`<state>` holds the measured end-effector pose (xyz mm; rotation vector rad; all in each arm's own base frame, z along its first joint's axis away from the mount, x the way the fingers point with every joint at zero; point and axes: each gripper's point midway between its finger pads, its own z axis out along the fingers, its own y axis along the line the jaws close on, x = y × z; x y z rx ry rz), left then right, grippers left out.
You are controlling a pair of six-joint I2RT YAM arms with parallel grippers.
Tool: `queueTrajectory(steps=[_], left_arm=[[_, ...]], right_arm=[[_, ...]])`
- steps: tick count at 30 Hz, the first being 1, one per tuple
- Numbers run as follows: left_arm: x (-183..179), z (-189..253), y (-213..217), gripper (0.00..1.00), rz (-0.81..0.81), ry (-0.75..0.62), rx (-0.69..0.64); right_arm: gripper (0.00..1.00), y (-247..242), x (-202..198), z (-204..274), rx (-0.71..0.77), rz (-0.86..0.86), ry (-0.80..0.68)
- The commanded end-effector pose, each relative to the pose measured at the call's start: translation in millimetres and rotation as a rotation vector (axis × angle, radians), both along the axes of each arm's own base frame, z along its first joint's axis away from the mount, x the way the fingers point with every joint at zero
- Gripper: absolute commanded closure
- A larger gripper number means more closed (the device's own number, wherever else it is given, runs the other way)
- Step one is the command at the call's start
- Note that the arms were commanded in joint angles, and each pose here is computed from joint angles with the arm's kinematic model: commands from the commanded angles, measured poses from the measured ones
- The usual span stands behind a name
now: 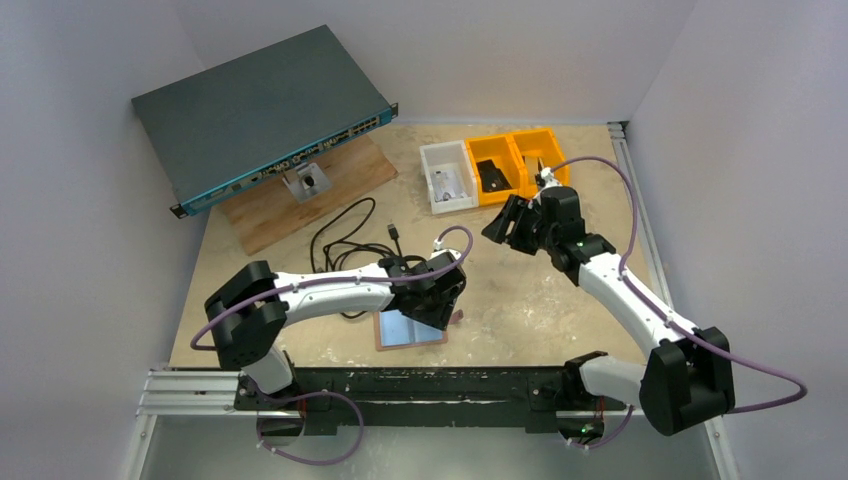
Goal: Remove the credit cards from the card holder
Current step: Close the card holder at the center of the board.
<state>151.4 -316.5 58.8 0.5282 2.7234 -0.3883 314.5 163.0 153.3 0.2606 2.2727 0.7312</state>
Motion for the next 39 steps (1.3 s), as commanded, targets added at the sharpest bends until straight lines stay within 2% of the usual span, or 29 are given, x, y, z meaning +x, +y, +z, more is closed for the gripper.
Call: queueTrajectory(steps=[1, 12, 20, 24, 26, 30, 35, 39], left_arm=[[10, 0, -4, 0.49, -0.005, -0.057, 0.038], [7, -27, 3, 0.52, 0.001, -0.050, 0.118], [5, -46, 13, 0.59, -0.002, -0.065, 0.211], [3, -54, 18, 0.67, 0.001, -0.061, 0.253], [2, -57, 20, 0.75, 0.006, -0.053, 0.270], [2, -52, 20, 0.89, 0.012, -0.057, 0.251], [6, -34, 17, 0.97, 0.020, -0.079, 0.189], [5, -20, 9, 1.00, 0.011, -0.082, 0.077]], right_arm=[[0.41, 0, -13, -2, 0.028, 0.003, -0.001], [0.41, 4, -35, -25, 0.049, 0.023, 0.051], [0.41, 8, -43, -32, 0.049, 0.044, 0.069], [0.42, 13, -47, -33, 0.054, 0.052, 0.076], [0.42, 15, -48, -33, 0.056, 0.057, 0.073], [0.42, 24, -53, -34, 0.054, 0.079, 0.080], [0.43, 44, -66, -37, 0.060, 0.134, 0.095], [0.49, 66, -79, -40, 0.108, 0.198, 0.123]])
